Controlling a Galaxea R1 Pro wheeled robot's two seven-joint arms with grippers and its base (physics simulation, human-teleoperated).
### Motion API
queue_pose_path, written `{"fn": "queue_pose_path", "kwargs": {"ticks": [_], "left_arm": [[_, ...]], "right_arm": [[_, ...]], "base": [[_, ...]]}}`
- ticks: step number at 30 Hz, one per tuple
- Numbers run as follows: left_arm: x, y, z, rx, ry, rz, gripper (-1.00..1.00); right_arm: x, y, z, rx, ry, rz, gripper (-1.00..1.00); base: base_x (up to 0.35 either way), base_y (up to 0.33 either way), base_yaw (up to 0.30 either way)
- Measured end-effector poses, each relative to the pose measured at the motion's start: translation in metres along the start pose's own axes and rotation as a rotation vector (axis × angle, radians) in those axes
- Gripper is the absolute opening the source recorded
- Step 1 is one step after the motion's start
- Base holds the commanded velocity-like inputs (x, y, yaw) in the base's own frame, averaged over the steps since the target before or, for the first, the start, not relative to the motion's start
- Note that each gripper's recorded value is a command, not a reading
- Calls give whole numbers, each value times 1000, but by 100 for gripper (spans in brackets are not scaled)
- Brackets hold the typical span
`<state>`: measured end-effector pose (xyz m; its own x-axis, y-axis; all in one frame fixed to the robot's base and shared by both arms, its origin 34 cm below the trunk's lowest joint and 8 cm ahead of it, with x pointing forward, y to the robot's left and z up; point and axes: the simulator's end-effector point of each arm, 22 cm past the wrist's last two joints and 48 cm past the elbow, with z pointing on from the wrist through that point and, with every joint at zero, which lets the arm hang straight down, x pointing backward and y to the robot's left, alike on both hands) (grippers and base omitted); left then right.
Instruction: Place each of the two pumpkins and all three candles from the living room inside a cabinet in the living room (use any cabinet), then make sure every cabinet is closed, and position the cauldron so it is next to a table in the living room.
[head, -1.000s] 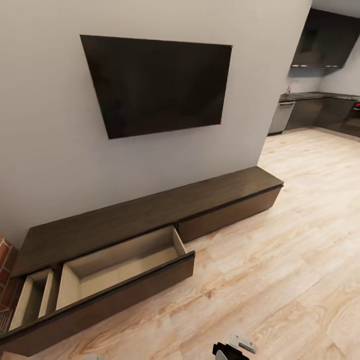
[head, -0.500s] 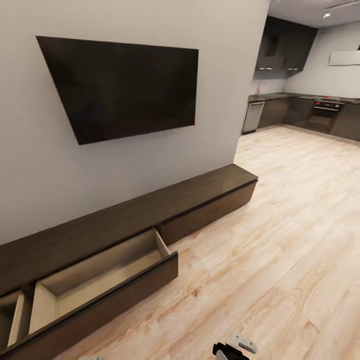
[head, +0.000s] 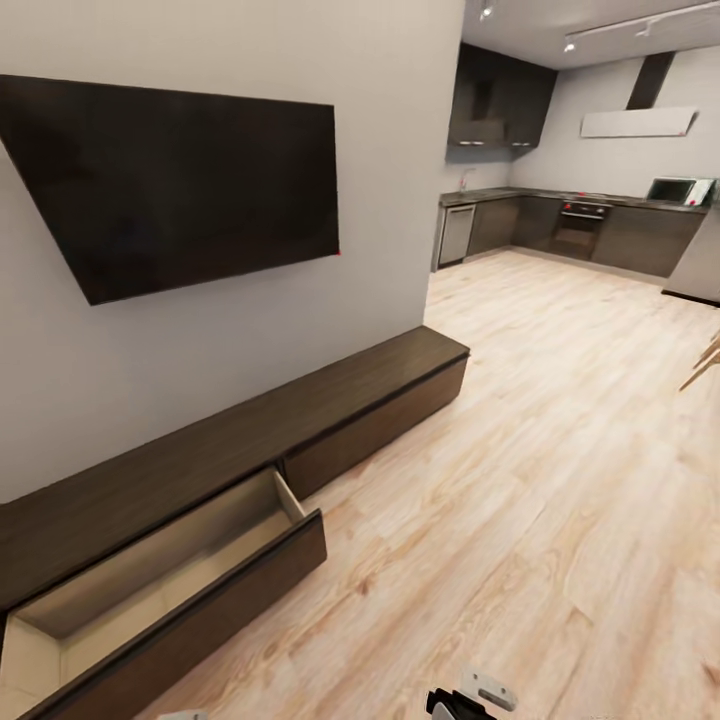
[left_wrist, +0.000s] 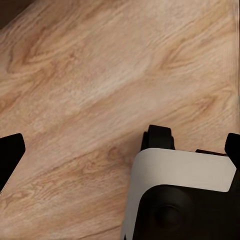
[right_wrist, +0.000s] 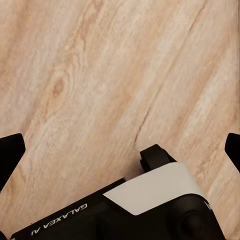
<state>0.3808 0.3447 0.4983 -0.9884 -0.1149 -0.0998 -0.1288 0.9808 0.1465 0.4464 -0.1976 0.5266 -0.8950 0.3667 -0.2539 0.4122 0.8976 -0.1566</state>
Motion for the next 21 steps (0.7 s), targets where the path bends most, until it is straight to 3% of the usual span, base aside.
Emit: {"fn": "queue_pose_path", "kwargs": {"ticks": [8, 21], "left_arm": [[-8, 0, -1, 1, -36, -6, 100], [-6, -4, -1, 5, -45, -6, 100]], "right_arm": [[-1, 0, -1, -1, -3, 2, 100], [-5, 1, -3, -4, -10, 5, 100]], "base": [[0, 0, -280], [0, 0, -280]]}}
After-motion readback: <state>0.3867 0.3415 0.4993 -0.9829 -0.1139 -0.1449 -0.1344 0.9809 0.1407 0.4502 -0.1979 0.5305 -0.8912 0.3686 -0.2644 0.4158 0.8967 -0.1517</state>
